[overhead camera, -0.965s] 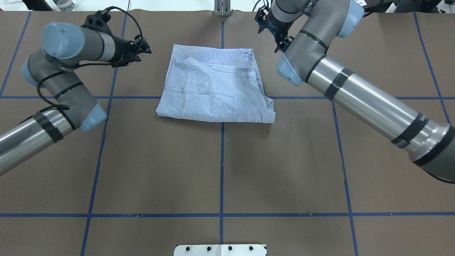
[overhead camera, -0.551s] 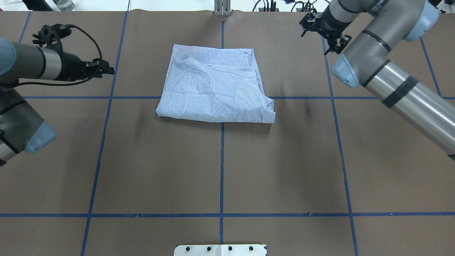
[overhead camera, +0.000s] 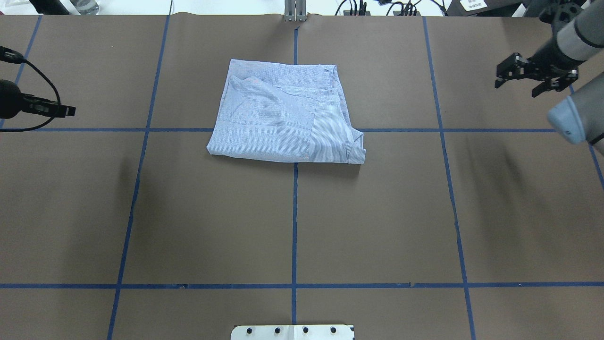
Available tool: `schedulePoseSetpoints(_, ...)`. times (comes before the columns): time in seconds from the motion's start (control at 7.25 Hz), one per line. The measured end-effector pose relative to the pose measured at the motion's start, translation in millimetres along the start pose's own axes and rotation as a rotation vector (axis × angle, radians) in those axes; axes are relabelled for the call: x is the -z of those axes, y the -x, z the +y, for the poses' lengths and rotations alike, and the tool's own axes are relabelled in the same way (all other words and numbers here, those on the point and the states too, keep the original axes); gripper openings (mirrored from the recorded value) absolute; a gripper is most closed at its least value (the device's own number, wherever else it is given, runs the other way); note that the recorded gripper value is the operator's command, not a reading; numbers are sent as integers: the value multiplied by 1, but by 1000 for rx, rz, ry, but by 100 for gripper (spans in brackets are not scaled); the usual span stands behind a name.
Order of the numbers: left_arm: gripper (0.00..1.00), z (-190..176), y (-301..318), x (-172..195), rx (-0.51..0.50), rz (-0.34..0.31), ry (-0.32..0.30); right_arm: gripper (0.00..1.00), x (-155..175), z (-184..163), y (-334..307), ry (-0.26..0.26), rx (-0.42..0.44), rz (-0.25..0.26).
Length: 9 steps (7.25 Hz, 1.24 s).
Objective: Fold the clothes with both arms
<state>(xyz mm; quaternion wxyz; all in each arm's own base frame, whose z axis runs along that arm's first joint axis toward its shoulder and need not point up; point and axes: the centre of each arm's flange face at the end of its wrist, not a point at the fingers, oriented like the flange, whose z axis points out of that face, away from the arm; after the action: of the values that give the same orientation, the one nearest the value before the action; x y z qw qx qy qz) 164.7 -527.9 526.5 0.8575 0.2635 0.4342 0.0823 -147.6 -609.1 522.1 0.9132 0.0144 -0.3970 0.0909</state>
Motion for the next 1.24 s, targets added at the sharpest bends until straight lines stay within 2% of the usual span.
schedulePoseSetpoints(0.14, 68, 10, 36, 22, -52, -5, 32, 100, 10, 10, -69, 7, 91, 10)
schedulePoseSetpoints(0.28, 88, 25, 69, 43, -97, -17, 52, 100, 18, 27, -130, 11, 156, 21)
schedulePoseSetpoints(0.41, 100, 43, 95, 59, -132, -29, 72, 100, 21, 47, -178, 24, 198, 23)
schedulePoseSetpoints(0.83, 100, 85, 129, 75, -110, -22, 144, 100, 27, 90, -245, 52, 204, -53)
schedulePoseSetpoints(0.96, 100, 104, 136, 80, -93, -27, 158, 100, 28, 93, -248, 50, 223, -59)
schedulePoseSetpoints(1.24, 100, 117, 139, 85, -80, -33, 162, 100, 29, 93, -248, 46, 239, -59)
